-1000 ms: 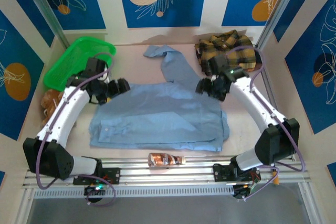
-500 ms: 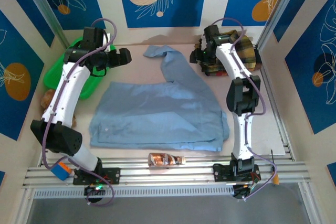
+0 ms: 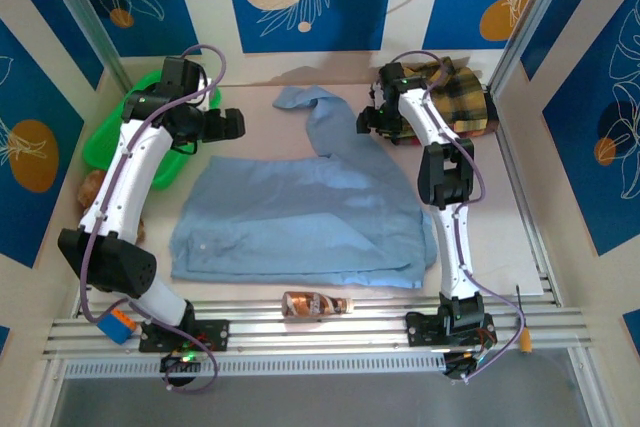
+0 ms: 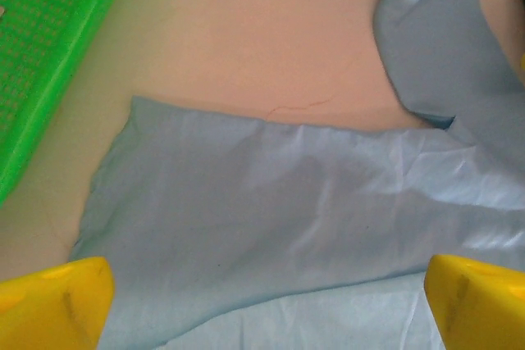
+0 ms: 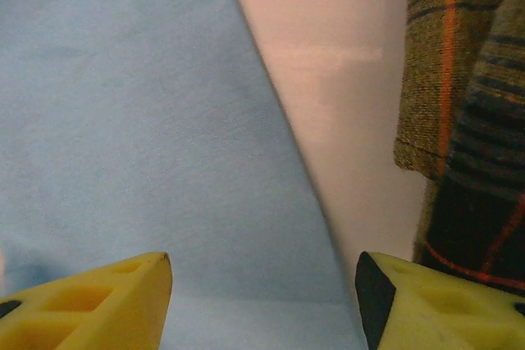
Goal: Fold and stack the long sleeve shirts
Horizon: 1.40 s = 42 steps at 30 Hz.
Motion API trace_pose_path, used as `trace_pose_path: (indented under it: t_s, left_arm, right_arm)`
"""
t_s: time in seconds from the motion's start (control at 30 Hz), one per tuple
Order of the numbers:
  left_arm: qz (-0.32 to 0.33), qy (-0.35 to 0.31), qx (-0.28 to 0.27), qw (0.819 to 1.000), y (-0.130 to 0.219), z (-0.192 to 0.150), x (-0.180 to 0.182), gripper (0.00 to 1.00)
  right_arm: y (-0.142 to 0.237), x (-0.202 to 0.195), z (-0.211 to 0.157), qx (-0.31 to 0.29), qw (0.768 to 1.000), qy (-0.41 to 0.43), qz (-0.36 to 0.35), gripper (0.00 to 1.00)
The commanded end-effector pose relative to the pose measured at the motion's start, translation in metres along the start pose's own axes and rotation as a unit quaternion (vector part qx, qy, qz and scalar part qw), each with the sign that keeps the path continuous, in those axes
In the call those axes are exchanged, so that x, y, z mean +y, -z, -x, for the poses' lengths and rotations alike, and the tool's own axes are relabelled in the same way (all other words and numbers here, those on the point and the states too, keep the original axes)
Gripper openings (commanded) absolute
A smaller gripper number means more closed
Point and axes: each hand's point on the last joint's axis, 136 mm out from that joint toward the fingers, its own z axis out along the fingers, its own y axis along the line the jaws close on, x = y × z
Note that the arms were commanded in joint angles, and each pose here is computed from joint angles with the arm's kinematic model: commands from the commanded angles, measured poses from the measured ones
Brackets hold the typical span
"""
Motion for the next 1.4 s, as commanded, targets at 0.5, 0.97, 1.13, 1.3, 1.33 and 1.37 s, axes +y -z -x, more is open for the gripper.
trace_pose_path:
  t_s: [0.5,0.97,1.13,1.3,1.33,1.37]
  left_arm:
    - [0.025,-0.015,0.033,0.999,-0.005,-0.016,0.016,0.97]
    - [0.005,0.001,0.036,0.999,-0.019,-0.013,0.008,0.97]
    - [-0.001,0.004,0.038,0.999,-0.024,-0.015,0.007,0.96]
    - [0.0,-0.002,0.041,0.999,-0.026,-0.015,0.007,0.96]
    - [0.0,-0.002,0.042,0.999,-0.027,-0.016,0.007,0.96]
    - [0.0,-0.003,0.043,0.999,-0.027,-0.016,0.007,0.96]
  right_arm:
    - [-0.037,0.002,-0.008,0.02,0.999,0.025,-0.032,0.59]
    - [-0.058,0.015,-0.01,0.03,0.999,0.027,-0.036,0.38]
    - [-0.054,0.022,-0.003,0.018,0.999,0.018,-0.022,0.25]
    - [-0.048,0.03,0.001,0.01,1.0,0.016,-0.005,0.2]
    - [-0.048,0.031,0.0,0.011,1.0,0.017,-0.003,0.19]
    - [-0.049,0.032,-0.001,0.012,1.0,0.019,-0.002,0.19]
